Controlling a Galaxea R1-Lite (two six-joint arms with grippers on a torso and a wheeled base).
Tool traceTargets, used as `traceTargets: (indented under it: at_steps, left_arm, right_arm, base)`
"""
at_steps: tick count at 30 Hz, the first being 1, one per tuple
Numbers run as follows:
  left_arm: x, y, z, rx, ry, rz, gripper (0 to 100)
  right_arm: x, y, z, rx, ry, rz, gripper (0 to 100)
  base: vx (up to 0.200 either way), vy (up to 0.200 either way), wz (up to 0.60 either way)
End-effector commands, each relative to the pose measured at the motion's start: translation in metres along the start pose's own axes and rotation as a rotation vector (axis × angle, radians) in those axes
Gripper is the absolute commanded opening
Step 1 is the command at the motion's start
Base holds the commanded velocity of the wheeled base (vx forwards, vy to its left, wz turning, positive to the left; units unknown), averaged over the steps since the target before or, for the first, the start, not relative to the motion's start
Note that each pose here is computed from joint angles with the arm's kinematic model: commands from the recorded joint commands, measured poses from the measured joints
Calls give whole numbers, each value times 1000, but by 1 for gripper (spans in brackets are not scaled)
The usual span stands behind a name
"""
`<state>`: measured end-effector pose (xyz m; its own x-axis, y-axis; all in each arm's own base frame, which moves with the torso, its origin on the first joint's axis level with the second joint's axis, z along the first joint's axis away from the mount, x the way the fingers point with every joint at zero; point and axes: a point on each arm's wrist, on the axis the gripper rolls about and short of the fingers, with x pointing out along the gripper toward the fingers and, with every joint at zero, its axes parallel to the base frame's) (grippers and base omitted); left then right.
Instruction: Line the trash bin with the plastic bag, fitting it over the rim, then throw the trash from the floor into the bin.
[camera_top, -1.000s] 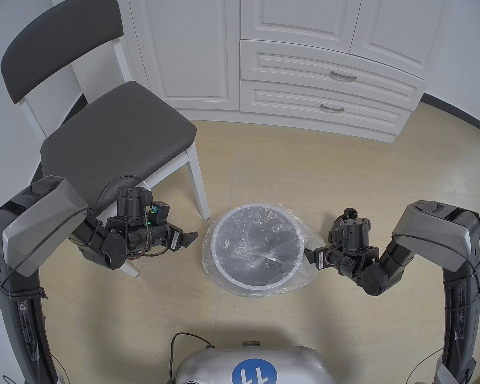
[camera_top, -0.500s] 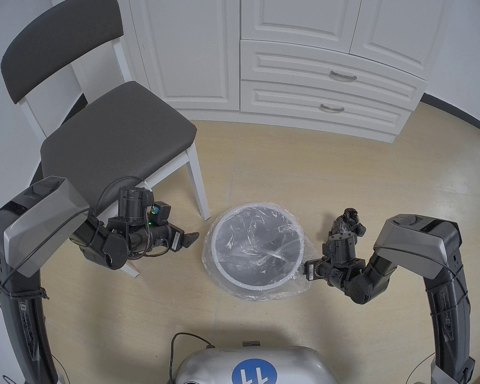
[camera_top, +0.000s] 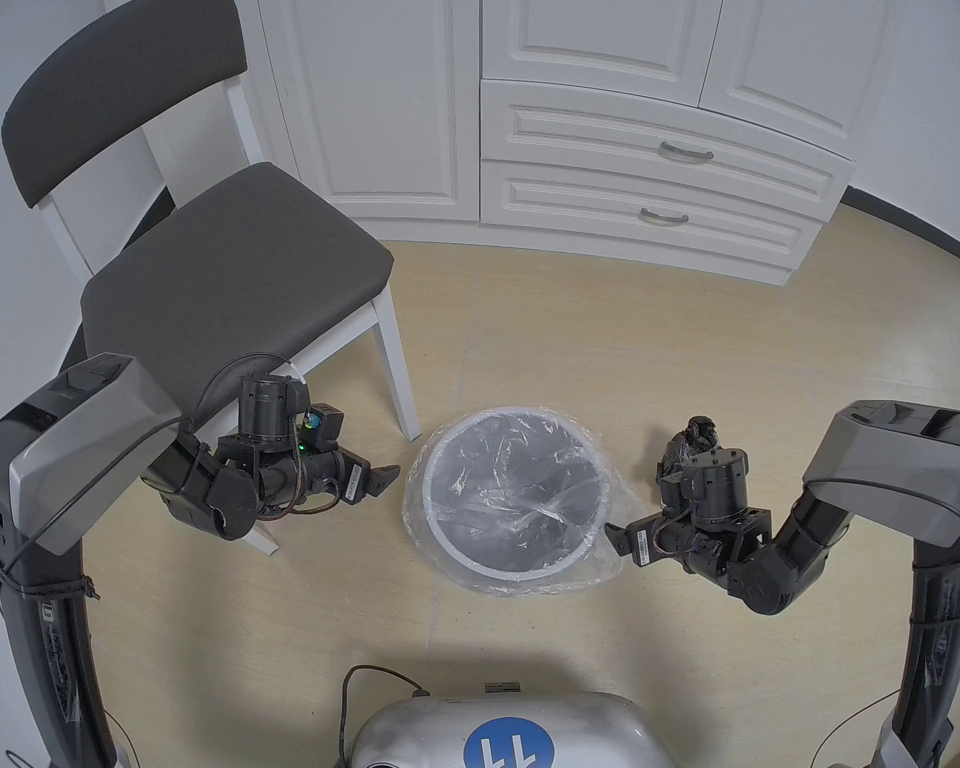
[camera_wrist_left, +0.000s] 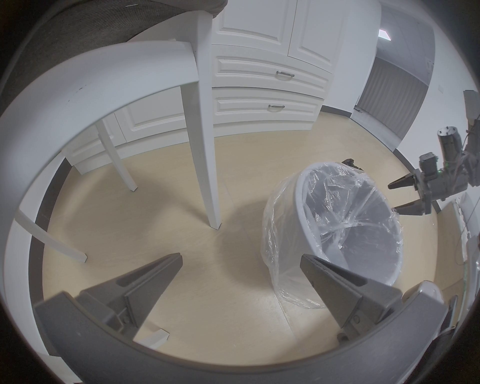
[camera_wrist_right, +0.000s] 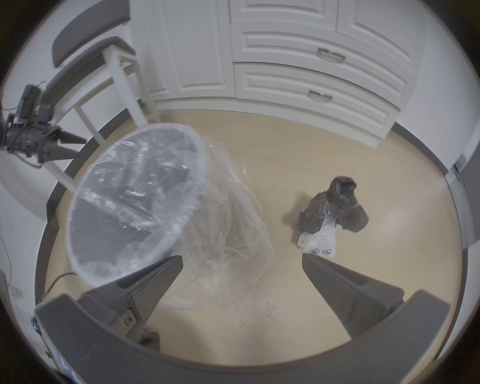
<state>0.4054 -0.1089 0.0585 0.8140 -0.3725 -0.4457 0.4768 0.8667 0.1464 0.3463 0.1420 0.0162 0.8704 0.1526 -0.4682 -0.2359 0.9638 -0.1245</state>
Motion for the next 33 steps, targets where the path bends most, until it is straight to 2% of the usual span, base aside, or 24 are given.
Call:
traceTargets:
  at_steps: [1,4,8,10,13,18,20,21,24,26,30,33]
  left_arm:
    - [1,-2,-1,-1,2,-4,100]
    - [6,-2,-5,-2,12,-1,100]
    - [27,-2,-21,-7,45,-8,100]
    - [50,-3,-38,-12,68,-23,100]
    - [65,-6,-55,-17,95,-34,100]
    - [95,-16,-68,-43,78,-35,100]
    - [95,-16,-68,-43,78,-35,100]
    - [119,-16,-69,-85,25,-17,100]
    - [137,-22,-70,-139,-1,4,100]
    - [145,-22,-72,-137,-11,29,100]
    - [147,-19,-67,-140,-27,70,100]
    - [130,-13,-59,-150,-15,101,100]
  right_arm:
    - [-28,3,14,-37,-41,-1,100]
    - [-29,2,14,-45,-39,-11,100]
    - [-29,2,15,-45,-45,-14,100]
    - [-30,2,18,-43,-52,-16,100]
    - [-30,1,23,-36,-73,-18,100]
    - [-31,-1,32,-20,-117,-24,100]
    - [-31,-1,32,-20,-117,-24,100]
    - [-35,-5,39,-7,-164,-35,100]
    - [-41,-9,46,1,-188,-44,100]
    - [-46,-12,51,5,-203,-47,100]
    - [-57,-16,59,11,-232,-55,100]
    - [-72,-22,68,18,-259,-62,100]
  base:
    - [0,0,0]
    - [0,0,0]
    - [0,0,0]
    - [0,0,0]
    - [0,0,0]
    - [0,0,0]
    - [0,0,0]
    - [0,0,0]
    - [0,0,0]
    - [0,0,0]
    - [0,0,0]
    - [0,0,0]
